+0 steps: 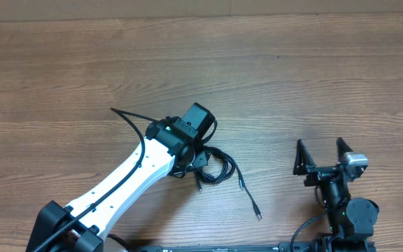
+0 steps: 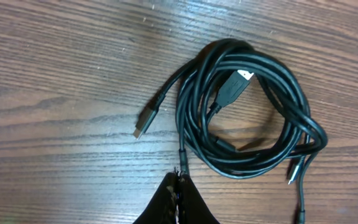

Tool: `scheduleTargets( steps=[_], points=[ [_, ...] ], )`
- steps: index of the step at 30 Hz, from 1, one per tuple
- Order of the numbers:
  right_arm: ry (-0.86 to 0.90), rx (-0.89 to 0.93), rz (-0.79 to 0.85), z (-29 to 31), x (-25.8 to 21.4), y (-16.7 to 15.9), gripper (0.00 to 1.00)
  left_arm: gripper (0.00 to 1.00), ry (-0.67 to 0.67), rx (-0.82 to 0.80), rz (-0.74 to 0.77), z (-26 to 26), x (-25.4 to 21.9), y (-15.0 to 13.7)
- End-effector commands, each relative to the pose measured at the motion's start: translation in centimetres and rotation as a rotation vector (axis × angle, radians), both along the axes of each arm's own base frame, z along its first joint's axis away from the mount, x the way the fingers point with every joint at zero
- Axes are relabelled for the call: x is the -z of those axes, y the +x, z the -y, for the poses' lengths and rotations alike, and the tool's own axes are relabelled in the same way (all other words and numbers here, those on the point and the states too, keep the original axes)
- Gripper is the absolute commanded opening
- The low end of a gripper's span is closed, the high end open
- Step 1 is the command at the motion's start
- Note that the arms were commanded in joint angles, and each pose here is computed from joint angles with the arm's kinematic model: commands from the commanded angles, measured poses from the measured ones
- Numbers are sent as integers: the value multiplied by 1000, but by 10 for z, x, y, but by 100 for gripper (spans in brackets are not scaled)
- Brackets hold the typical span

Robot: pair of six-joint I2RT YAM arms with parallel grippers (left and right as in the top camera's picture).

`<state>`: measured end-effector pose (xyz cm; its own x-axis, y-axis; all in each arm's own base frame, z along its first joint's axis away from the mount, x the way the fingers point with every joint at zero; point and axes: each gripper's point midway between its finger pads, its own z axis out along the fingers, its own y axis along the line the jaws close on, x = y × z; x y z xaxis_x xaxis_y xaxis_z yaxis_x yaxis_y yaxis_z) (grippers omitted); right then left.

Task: Untangle cables

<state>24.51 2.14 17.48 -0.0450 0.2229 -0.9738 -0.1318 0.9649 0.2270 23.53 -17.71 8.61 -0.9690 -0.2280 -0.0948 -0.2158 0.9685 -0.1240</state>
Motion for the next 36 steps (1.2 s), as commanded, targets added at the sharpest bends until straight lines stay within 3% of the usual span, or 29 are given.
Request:
scheduleTargets(
  steps=[1, 4, 8, 14, 22, 28, 33, 34, 36],
  points=[
    [465, -244, -121, -42, 1, -11, 100, 4, -26, -32, 36, 2, -10, 8],
    [692, -452, -268, -76, 1, -30, 100, 4, -30, -69, 39, 3, -10, 9],
    [866, -661, -474, -107, 2, -59, 100, 4, -47, -118, 47, 5, -11, 13],
    [862, -843, -591, -127, 1, -88, 100, 4, -56, -112, 57, 8, -11, 16],
    [789, -800, -397, -117, -22, -73, 100, 4, -65, -17, 55, 14, -11, 13],
    [836, -830, -366, -118, -43, -76, 95, 4, -55, 40, 57, 13, -11, 12],
    [863, -734, -339, -107, -49, -58, 95, 4, -74, 93, 107, 20, -14, 22],
    [856, -709, -331, -105, -50, -53, 95, 8, -75, 104, 115, 21, -14, 23],
    [838, -667, -324, -101, -51, -44, 95, 37, -70, 127, 130, 21, -15, 25]
  ],
)
